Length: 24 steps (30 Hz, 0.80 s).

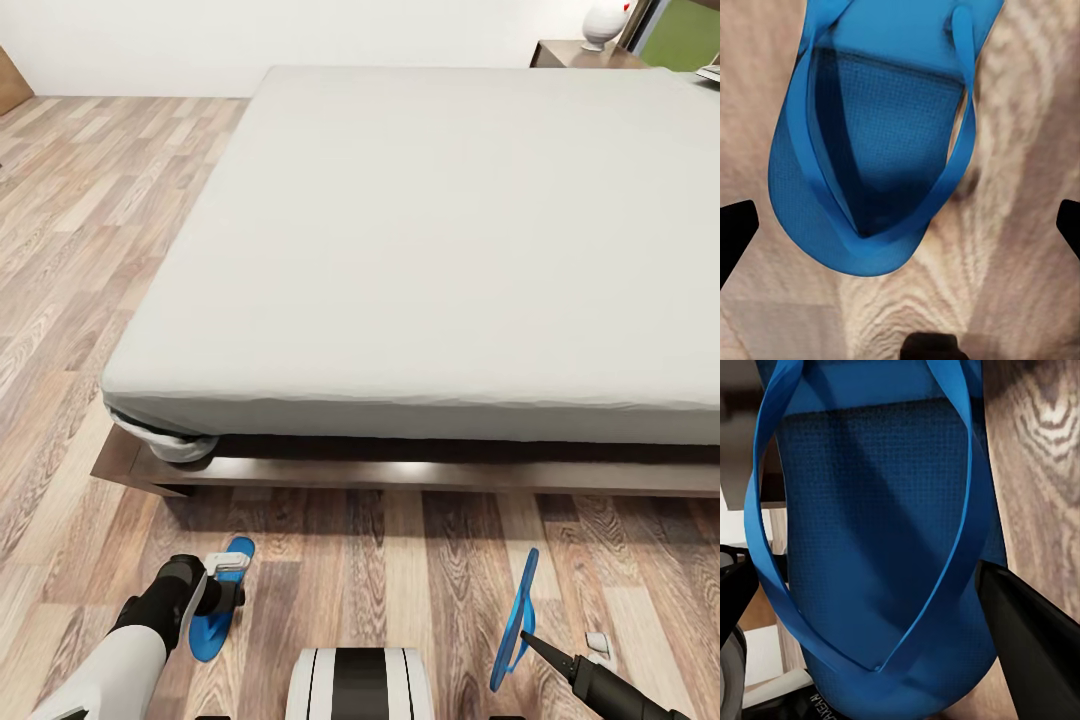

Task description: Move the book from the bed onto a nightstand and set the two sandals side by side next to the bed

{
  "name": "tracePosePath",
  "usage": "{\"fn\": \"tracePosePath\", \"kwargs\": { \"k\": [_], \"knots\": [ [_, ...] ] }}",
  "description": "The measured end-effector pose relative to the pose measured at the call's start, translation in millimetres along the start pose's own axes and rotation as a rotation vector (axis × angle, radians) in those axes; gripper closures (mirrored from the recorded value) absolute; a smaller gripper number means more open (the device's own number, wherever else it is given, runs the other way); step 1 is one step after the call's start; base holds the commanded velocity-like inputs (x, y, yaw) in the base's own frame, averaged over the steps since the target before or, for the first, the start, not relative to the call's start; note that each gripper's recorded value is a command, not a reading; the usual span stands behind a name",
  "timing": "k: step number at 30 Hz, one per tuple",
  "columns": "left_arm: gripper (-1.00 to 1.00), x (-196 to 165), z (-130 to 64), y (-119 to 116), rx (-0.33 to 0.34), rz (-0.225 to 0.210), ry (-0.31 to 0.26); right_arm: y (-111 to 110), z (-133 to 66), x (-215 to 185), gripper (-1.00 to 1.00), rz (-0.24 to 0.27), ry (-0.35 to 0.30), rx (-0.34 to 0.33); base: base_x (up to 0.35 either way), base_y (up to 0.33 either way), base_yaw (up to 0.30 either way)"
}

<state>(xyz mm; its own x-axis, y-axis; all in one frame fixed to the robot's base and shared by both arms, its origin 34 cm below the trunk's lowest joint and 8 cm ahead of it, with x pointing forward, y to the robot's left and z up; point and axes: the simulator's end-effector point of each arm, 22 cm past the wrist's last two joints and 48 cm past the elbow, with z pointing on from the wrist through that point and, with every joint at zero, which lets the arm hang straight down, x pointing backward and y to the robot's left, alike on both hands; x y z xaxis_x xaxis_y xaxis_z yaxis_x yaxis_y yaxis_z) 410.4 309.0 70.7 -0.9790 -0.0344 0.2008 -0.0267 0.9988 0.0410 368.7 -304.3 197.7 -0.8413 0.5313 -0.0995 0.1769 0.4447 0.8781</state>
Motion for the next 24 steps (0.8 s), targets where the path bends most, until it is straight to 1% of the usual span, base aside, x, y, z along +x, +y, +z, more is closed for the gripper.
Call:
{"fn": "tracePosePath", "kwargs": {
  "k": [5, 24],
  "knots": [
    [-1.0, 0, 0.1, 0, 0.0, -0.001, 0.001, 0, 0.1, 0, 1.0, 0.0, 0.0, 0.0, 0.0, 0.0, 0.0],
    [-1.0, -25, -34.2, 0, 0.004, -0.004, -0.076, 26, -0.4, -22, 1.0, -0.058, -0.036, -0.04, 0.0, 0.0, 0.0]
  ]
}}
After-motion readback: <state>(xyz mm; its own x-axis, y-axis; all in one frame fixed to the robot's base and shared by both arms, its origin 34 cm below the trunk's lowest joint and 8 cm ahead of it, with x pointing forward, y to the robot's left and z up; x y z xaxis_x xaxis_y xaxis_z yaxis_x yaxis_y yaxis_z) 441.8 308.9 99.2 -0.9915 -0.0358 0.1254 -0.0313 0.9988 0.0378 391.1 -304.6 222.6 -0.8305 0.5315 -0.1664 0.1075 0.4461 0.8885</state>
